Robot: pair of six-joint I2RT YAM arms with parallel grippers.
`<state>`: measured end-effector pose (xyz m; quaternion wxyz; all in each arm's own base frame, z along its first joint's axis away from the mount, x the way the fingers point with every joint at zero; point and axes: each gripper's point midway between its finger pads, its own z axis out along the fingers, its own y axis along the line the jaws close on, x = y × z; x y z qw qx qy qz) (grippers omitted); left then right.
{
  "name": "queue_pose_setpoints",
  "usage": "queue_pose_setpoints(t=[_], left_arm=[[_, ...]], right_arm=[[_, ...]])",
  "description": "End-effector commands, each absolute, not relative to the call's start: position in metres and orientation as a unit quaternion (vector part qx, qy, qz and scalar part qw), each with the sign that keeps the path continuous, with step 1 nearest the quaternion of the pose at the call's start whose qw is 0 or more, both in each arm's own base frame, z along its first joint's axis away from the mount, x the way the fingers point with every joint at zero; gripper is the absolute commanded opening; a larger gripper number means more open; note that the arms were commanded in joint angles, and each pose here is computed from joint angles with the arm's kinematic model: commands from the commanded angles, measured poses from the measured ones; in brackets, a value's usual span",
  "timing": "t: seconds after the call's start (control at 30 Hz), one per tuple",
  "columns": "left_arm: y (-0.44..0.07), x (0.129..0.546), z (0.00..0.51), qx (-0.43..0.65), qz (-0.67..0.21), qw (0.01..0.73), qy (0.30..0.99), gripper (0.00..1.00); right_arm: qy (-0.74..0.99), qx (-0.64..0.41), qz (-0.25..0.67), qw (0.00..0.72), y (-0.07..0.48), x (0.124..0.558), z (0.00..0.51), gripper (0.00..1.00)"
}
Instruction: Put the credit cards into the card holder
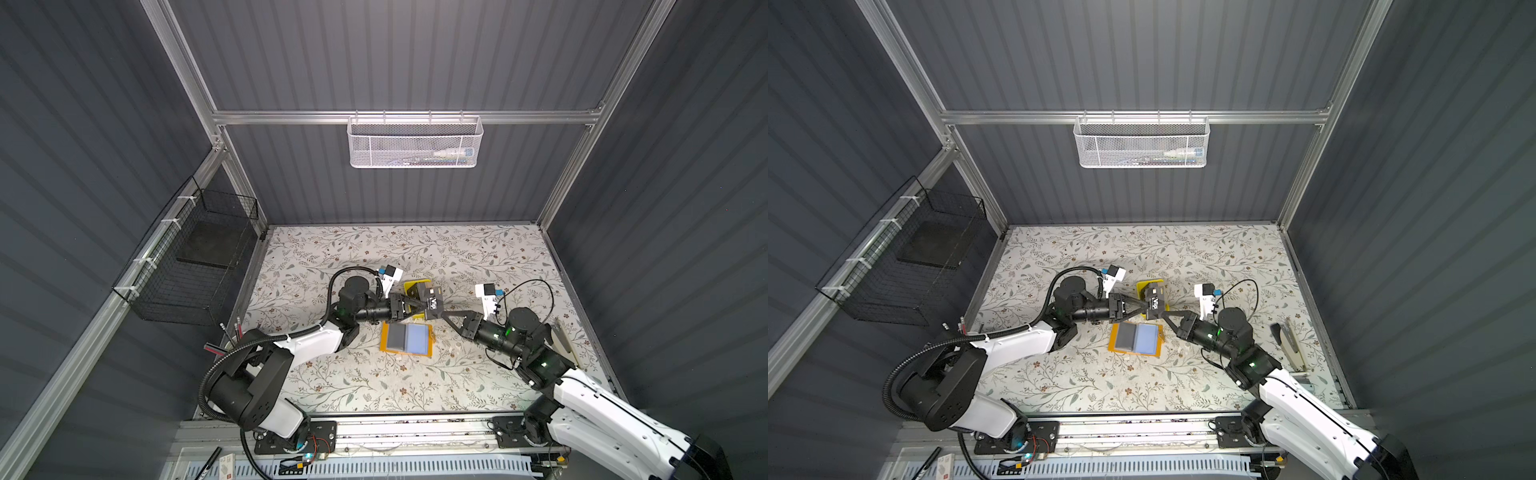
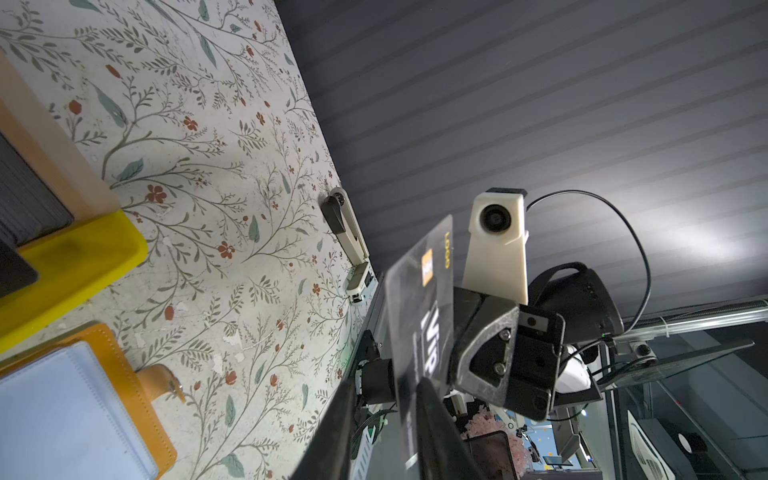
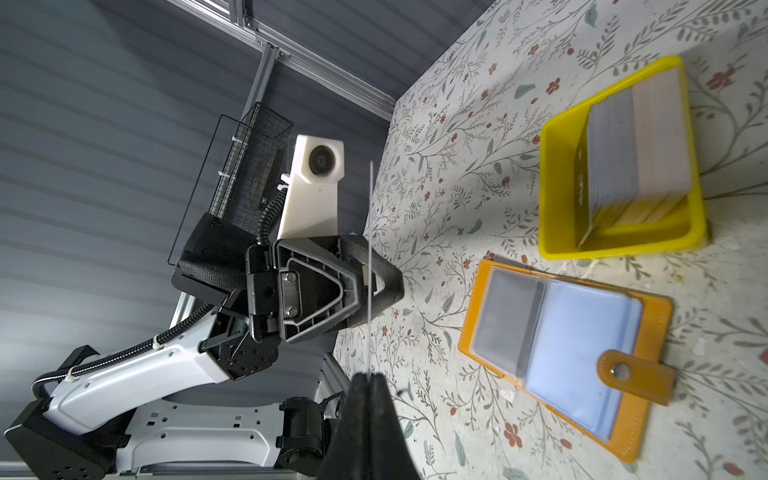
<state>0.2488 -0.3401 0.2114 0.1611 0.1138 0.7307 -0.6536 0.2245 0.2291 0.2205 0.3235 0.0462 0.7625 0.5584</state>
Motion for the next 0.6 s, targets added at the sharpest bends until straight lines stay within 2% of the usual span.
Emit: queue_pose_setpoints(t=[0.0, 0.13, 0.23, 0.33, 0.4, 0.47, 0.57], left_arm=[[-0.340, 0.247, 0.218, 0.118, -0.669, 0.158, 0.716, 0.24], [-0.340, 0.246, 0.218, 0.119, -0.668, 0.158, 0.717, 0.20], [-0.339, 0.246, 0.216, 0.115, -0.666, 0.157, 0.720, 0.14], [-0.337, 0.248, 0.209, 0.111, -0.648, 0.162, 0.736, 0.09], [-0.333, 0.251, 0.202, 0.109, -0.628, 0.170, 0.752, 0.04], [-0.328, 0.255, 0.194, 0.103, -0.603, 0.177, 0.771, 0.00], [-0.309, 0.264, 0.175, 0.078, -0.562, 0.179, 0.804, 0.00]], right_arm=[[0.751, 0.037, 0.576, 0.320, 0.234, 0.223, 0.226, 0.02], [0.754, 0.039, 0.575, 0.315, 0.237, 0.225, 0.222, 0.03], [0.761, 0.037, 0.571, 0.306, 0.241, 0.225, 0.216, 0.05], [0.781, 0.040, 0.550, 0.294, 0.243, 0.224, 0.204, 0.10], [0.806, 0.045, 0.519, 0.282, 0.244, 0.223, 0.190, 0.20], [0.829, 0.055, 0.476, 0.288, 0.239, 0.226, 0.177, 0.25], [0.868, 0.062, 0.405, 0.280, 0.234, 0.223, 0.154, 0.29]])
